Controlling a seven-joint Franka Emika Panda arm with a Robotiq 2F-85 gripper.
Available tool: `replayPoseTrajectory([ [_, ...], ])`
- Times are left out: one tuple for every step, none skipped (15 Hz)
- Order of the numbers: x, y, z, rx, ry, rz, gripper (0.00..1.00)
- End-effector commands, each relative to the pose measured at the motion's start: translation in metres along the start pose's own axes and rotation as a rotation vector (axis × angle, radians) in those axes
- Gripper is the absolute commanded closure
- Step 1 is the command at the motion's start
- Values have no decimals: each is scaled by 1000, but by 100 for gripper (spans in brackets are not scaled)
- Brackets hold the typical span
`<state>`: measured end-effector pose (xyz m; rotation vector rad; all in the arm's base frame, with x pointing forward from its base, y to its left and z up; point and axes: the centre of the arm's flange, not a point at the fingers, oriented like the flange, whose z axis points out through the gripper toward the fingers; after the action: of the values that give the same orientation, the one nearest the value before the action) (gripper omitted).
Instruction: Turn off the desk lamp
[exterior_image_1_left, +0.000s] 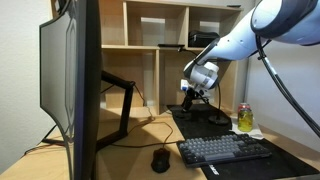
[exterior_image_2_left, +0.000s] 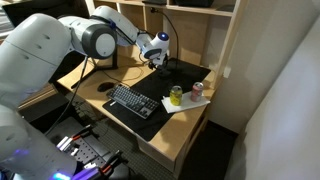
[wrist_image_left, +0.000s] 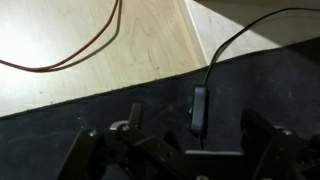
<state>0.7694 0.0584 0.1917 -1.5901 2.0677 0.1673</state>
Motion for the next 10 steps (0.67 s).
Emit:
replayPoseTrajectory([
  [-1,0,1,8,-1,1,0],
  [0,5,-4,-48,65,63,0],
  [0,6,-2,-50,55,83,0],
  [2,6,0,-59,45,93,0],
  [2,6,1,-56,27,106,0],
  [1,7,3,-55,9,109,0],
  [-1,6,4,-41,-1,108,0],
  [-21,7,-7,-50,-15,119,0],
  [-23,7,-10,-54,-23,131,0],
  [-31,18,-27,-13,-54,120,0],
])
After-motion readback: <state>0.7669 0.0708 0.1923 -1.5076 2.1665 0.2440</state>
